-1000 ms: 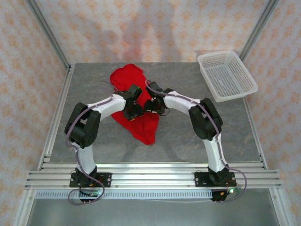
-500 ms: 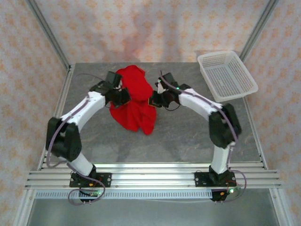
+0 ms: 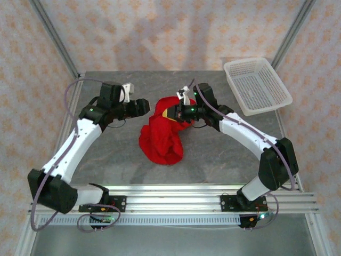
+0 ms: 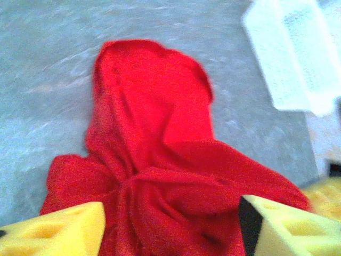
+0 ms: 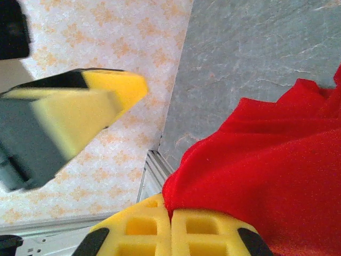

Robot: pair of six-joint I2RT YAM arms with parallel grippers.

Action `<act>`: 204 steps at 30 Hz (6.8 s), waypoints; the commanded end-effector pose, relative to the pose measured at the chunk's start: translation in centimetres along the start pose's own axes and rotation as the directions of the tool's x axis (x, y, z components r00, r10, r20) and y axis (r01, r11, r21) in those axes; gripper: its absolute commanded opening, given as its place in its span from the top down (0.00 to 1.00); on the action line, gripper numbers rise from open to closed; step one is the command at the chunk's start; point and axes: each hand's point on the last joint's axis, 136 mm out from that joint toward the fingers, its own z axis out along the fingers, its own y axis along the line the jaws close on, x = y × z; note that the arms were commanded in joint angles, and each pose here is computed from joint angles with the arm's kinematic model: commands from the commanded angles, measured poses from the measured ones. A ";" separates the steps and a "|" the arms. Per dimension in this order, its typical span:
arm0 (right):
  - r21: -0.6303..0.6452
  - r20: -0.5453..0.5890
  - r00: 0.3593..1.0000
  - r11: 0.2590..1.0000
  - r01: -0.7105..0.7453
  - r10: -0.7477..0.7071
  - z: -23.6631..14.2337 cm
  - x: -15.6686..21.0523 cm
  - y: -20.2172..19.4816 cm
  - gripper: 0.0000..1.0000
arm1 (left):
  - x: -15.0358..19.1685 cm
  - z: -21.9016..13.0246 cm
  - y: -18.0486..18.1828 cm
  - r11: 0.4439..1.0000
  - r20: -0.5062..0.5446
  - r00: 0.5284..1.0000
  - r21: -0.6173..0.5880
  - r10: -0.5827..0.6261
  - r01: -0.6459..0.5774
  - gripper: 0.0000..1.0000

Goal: Fold the inside-out t-shirt

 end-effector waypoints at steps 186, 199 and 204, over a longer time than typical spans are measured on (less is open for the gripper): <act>-0.121 0.202 0.977 0.988 0.096 -0.070 -4.9 0.3 4.7 1.00 | 8.2 7.8 -2.0 0.969 -0.303 0.925 -0.018 0.231 -0.248 0.52; 0.019 0.241 0.968 0.997 0.072 -0.075 -6.0 1.2 1.6 1.00 | 0.8 2.7 -8.2 0.984 -0.034 0.993 0.138 0.114 -0.108 1.00; 0.169 0.232 0.970 0.985 0.035 -0.074 -6.8 2.2 -4.2 1.00 | 0.4 -2.0 -11.1 0.949 -0.085 0.994 0.313 0.072 -0.042 1.00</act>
